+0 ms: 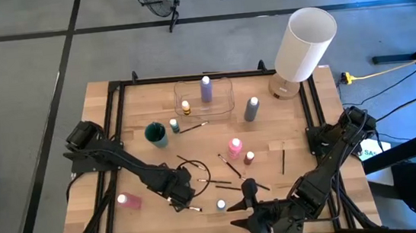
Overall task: Pick & Place Paint Supplies
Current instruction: Put the green paint bottle into the transparent bin
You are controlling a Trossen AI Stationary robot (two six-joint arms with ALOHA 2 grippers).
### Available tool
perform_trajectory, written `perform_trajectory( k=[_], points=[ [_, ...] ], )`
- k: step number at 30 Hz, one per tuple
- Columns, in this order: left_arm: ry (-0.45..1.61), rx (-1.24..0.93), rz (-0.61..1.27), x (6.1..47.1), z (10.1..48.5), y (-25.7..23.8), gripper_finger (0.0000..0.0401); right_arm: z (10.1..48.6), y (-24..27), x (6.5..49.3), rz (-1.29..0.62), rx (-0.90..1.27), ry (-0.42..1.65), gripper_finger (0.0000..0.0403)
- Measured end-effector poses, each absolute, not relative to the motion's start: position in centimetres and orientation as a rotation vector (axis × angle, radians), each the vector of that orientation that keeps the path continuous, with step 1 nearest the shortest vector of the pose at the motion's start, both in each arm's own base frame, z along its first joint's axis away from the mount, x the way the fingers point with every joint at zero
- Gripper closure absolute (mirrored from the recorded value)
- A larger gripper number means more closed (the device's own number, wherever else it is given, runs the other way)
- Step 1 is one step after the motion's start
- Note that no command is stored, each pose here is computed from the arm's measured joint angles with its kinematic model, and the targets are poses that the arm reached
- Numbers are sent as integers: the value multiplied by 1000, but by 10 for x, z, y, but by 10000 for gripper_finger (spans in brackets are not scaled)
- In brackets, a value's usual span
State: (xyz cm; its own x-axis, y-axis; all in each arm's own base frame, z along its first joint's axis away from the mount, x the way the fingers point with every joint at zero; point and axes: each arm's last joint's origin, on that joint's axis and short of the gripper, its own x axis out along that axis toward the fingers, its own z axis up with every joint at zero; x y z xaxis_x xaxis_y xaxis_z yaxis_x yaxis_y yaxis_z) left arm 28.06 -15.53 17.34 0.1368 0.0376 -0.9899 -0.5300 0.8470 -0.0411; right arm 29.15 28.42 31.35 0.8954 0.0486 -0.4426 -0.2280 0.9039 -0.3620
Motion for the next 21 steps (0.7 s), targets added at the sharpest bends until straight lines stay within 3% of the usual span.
perform_trajectory(
  k=[21],
  points=[
    [1384, -436, 421, 282, 174, -153, 133, 314, 285, 292, 145, -400, 436, 225]
  ],
)
